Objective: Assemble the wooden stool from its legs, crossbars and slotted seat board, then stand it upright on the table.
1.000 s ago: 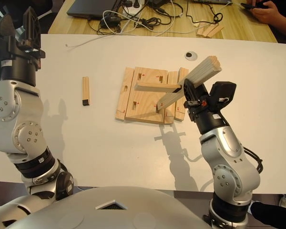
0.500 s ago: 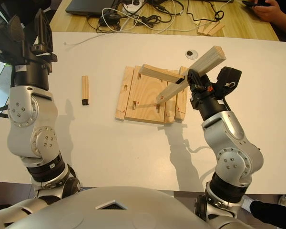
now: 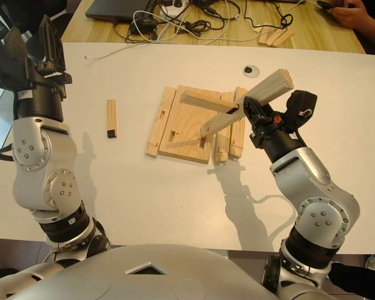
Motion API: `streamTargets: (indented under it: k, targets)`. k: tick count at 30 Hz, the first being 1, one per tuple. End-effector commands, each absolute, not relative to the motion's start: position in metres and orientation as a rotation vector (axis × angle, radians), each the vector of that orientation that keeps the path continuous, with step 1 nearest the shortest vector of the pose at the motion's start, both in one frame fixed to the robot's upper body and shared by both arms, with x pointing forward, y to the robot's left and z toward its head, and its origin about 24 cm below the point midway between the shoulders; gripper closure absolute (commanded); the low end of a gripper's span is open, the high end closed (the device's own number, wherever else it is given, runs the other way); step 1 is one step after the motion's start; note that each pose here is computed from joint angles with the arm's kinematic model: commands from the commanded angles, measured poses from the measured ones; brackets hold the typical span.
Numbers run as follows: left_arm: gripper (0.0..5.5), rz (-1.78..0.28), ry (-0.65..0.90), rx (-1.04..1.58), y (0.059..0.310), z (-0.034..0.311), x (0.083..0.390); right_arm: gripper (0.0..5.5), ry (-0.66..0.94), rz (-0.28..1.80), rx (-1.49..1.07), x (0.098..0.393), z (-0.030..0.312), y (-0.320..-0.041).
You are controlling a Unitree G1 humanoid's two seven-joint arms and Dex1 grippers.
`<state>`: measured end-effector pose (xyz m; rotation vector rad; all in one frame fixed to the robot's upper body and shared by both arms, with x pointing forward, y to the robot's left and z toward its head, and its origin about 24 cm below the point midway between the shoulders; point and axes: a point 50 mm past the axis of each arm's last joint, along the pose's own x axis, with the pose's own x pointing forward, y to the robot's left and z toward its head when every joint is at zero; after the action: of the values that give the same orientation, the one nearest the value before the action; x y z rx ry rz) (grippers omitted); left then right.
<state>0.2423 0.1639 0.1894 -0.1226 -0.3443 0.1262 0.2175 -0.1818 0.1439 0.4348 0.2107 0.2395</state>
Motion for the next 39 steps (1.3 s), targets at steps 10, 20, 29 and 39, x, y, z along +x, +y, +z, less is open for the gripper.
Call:
streamTargets:
  k: [10,20,29,39]
  targets:
    - [2.50,0.174,-0.357,-0.126,0.166,0.188,0.234,4.50,0.309,0.353,0.343,0.205,0.152,-0.200]
    - [2.50,0.164,-0.340,-0.133,0.162,0.185,0.233,4.50,0.405,0.372,0.464,0.189,0.143,-0.197]
    - [2.50,0.148,-0.336,-0.136,0.161,0.185,0.235,4.50,0.387,0.349,0.594,0.200,0.152,-0.190]
    - [2.50,0.162,-0.346,-0.135,0.164,0.187,0.237,4.50,0.435,0.390,0.161,0.202,0.133,-0.195]
